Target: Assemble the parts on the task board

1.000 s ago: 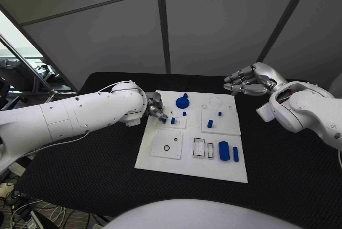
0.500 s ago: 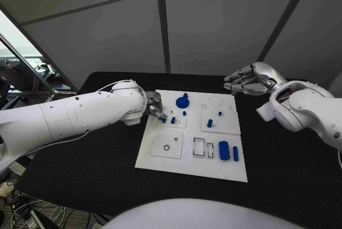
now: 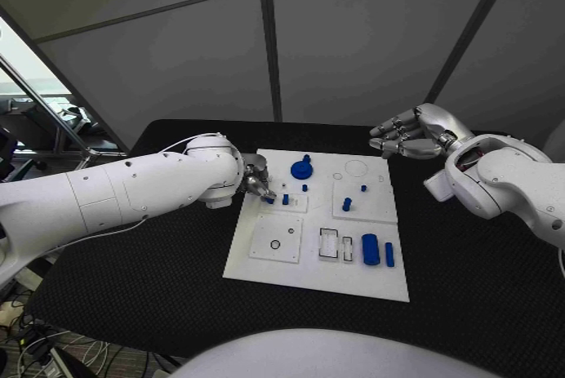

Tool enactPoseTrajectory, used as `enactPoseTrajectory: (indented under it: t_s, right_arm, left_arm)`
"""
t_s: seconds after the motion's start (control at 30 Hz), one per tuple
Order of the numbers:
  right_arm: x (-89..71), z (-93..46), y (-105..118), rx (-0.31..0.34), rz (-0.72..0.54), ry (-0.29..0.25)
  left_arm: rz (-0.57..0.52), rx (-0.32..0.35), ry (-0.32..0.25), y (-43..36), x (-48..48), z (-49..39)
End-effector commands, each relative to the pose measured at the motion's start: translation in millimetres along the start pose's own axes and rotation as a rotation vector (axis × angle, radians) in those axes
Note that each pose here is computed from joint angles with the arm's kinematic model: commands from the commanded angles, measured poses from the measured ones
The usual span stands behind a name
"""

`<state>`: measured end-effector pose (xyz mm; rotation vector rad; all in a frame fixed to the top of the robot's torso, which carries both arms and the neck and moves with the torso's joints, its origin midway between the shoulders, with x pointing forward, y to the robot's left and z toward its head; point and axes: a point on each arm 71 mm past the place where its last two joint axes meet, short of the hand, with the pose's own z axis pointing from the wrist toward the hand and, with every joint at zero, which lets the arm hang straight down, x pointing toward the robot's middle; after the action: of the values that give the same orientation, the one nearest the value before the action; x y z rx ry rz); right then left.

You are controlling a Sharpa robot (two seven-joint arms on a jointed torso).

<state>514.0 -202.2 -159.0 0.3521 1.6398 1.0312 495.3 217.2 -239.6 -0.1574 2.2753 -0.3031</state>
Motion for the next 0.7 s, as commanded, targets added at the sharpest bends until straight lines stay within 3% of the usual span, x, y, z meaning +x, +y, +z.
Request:
enactPoseTrajectory:
  t_s: [0.03,0.7]
  right_arm:
    - [0.1,0.2,2.3,-0.015,-0.003,0.007]
    - [0.6,0.6,2.7,-0.016,-0.003,0.008]
  left_arm:
    - [0.026,-0.018,0.033,0.8,4.7,0.6]
    - [0.02,-0.009,0.023,-6.5,4.7,5.7]
